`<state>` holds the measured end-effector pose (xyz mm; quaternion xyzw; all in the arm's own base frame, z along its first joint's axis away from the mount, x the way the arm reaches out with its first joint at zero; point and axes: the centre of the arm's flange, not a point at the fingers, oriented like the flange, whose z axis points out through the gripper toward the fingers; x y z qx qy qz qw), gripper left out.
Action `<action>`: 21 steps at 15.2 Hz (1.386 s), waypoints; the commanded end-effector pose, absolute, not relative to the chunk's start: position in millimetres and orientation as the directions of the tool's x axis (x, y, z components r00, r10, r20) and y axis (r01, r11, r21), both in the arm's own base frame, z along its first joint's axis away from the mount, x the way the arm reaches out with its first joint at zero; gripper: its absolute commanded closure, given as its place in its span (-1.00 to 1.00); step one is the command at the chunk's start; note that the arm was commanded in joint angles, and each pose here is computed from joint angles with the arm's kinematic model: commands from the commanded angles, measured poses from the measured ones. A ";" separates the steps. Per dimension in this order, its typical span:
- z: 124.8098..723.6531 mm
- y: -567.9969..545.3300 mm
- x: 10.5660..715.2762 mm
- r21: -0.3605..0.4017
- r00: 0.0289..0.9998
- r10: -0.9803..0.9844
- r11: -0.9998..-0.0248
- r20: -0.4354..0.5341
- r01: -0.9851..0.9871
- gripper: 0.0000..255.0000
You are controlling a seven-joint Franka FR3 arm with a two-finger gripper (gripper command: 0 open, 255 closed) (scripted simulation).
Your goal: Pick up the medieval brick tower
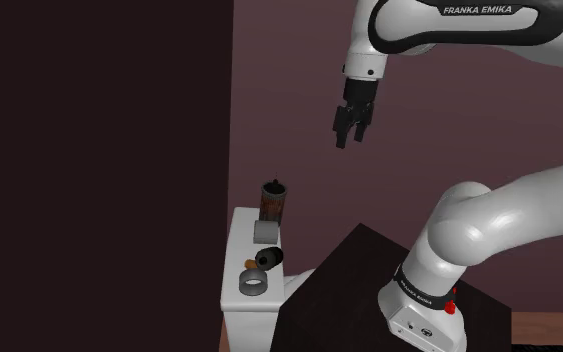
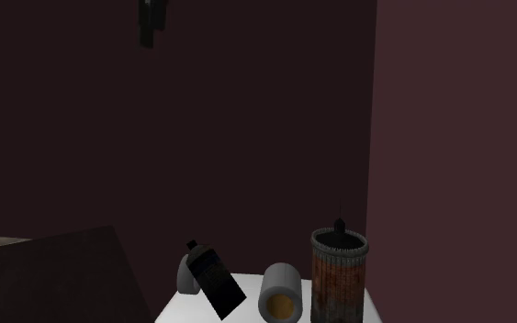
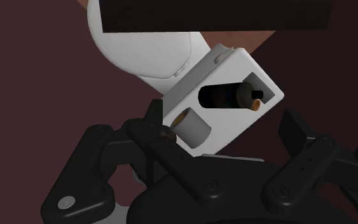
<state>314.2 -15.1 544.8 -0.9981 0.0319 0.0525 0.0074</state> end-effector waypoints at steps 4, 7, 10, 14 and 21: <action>521.1 -14.9 346.1 -0.014 0.983 -0.150 -0.988 -0.109 -0.153 -1.00; 497.2 -17.5 377.8 -0.017 0.965 -0.236 -0.971 -0.113 -0.240 -1.00; 473.3 -22.8 409.0 -0.019 0.940 -0.320 -0.946 -0.117 -0.325 -1.00; 441.2 -33.9 449.7 -0.022 0.895 -0.428 -0.901 -0.123 -0.434 -1.00; 384.4 -64.3 516.2 -0.024 0.787 -0.602 -0.792 -0.134 -0.610 -1.00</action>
